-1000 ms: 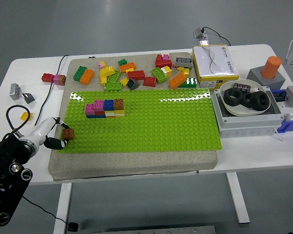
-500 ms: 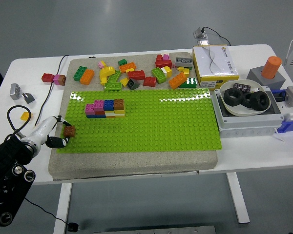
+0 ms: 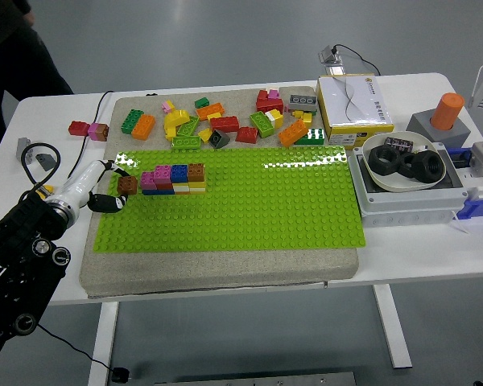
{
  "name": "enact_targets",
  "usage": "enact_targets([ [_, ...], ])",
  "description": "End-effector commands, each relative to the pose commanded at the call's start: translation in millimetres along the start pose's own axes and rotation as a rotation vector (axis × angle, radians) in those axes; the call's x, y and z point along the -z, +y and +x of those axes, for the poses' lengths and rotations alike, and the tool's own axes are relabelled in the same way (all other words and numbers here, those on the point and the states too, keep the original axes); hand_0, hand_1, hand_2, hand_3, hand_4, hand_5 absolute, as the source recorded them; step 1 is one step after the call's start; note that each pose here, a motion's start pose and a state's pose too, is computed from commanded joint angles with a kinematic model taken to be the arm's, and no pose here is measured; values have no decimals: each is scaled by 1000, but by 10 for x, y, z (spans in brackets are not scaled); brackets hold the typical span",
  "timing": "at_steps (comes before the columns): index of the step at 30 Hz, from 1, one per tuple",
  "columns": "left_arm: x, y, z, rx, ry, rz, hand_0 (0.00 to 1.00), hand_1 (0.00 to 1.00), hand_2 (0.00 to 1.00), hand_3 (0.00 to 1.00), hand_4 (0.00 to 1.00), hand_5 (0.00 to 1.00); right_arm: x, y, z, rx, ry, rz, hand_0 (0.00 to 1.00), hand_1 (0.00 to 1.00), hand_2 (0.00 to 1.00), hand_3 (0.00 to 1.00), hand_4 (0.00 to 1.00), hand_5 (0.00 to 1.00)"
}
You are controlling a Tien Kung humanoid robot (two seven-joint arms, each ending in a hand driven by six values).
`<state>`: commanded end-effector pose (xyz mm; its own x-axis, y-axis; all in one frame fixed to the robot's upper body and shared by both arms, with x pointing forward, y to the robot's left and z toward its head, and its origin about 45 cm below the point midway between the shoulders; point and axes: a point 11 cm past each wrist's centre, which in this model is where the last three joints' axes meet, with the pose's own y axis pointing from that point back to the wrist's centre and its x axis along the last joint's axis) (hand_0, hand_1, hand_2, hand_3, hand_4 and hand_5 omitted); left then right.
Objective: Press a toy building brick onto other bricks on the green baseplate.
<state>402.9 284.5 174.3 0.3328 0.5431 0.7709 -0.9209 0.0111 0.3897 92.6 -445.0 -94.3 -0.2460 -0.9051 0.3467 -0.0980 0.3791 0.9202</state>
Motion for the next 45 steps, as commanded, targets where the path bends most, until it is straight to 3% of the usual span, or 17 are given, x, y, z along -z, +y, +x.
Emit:
enact_targets([
  [14,-152,-168,9,1,29,-11,998,973,976,431,497,2,65,6,7,-1,1,9,584,562,627,629,642,750],
  [44,-195,-219,-140,25,50,-17,997,967,975,440,476,2,80,8,2,0,3,10,582,562,627,629,643,754],
  [45,-192,-220,-146,27,50,-16,992,964,975,455,412,2,77,8,3,0,4,9,582,562,627,629,643,754],
])
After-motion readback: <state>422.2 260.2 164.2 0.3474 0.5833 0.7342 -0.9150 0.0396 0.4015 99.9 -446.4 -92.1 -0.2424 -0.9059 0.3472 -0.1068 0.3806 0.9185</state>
